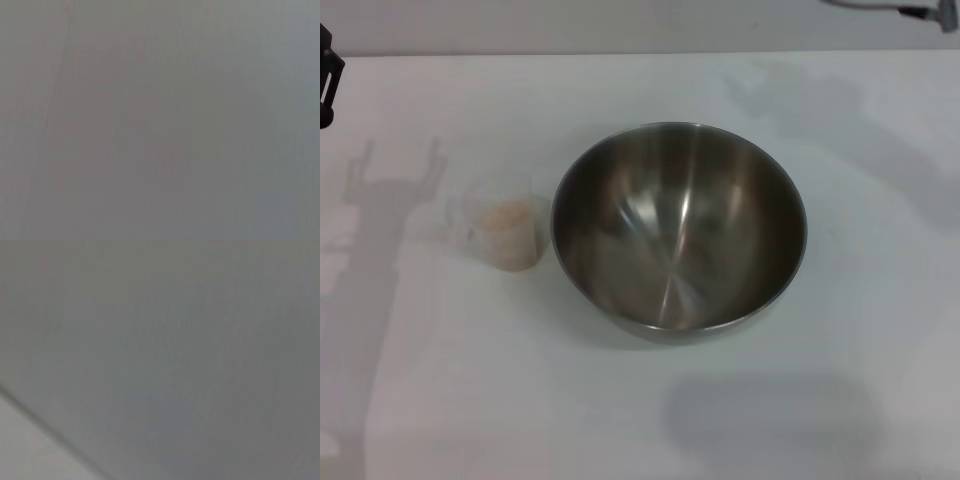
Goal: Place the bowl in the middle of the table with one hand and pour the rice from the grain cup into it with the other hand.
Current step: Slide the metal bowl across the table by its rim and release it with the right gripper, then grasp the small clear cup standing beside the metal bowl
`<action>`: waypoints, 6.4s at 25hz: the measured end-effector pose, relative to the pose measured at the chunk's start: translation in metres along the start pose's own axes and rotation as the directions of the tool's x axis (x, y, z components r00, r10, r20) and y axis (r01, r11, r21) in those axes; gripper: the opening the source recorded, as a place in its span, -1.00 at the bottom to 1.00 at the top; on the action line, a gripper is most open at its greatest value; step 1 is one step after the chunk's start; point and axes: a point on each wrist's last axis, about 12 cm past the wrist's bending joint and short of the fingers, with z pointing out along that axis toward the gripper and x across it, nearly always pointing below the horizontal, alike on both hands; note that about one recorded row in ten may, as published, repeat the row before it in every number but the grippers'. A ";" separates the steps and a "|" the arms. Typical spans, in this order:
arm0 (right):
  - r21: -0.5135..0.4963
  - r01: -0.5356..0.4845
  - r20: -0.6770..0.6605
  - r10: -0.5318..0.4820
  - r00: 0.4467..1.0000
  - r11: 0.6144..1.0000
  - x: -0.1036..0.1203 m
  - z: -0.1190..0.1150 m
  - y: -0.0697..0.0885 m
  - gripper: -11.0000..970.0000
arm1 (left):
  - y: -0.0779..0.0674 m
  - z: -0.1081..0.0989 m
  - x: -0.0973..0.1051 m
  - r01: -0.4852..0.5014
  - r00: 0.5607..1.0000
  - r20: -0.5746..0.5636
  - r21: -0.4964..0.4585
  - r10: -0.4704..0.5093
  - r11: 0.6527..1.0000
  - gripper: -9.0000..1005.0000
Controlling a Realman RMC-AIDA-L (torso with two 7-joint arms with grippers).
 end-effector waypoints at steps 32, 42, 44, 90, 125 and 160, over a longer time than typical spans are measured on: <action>0.131 -0.299 0.625 0.156 0.765 0.945 0.224 -0.053 0.043 0.01 | -0.030 -0.017 0.006 0.069 0.997 -0.045 0.189 -0.061 0.980 0.68; 0.153 -0.274 0.592 0.134 0.795 0.949 0.237 -0.060 0.040 0.01 | -0.024 -0.048 0.007 0.031 0.998 -0.057 0.239 -0.018 0.971 0.67; 0.156 -0.273 0.592 0.131 0.795 0.949 0.238 -0.061 0.040 0.01 | -0.022 -0.052 0.008 0.023 0.998 -0.068 0.245 -0.007 0.969 0.67; 0.179 -0.270 0.588 0.117 0.800 0.946 0.246 -0.070 0.035 0.01 | -0.020 -0.077 0.048 -0.071 0.907 -0.386 0.257 0.170 0.964 0.67; 0.169 -0.286 0.600 0.132 0.789 0.943 0.243 -0.069 0.034 0.01 | -0.021 -0.051 0.052 -0.092 0.895 -0.402 0.258 0.194 0.962 0.66; 0.166 -0.288 0.611 0.131 0.781 0.943 0.243 -0.070 0.035 0.00 | -0.033 -0.043 0.039 -0.196 0.928 -0.252 0.294 0.274 0.935 -0.92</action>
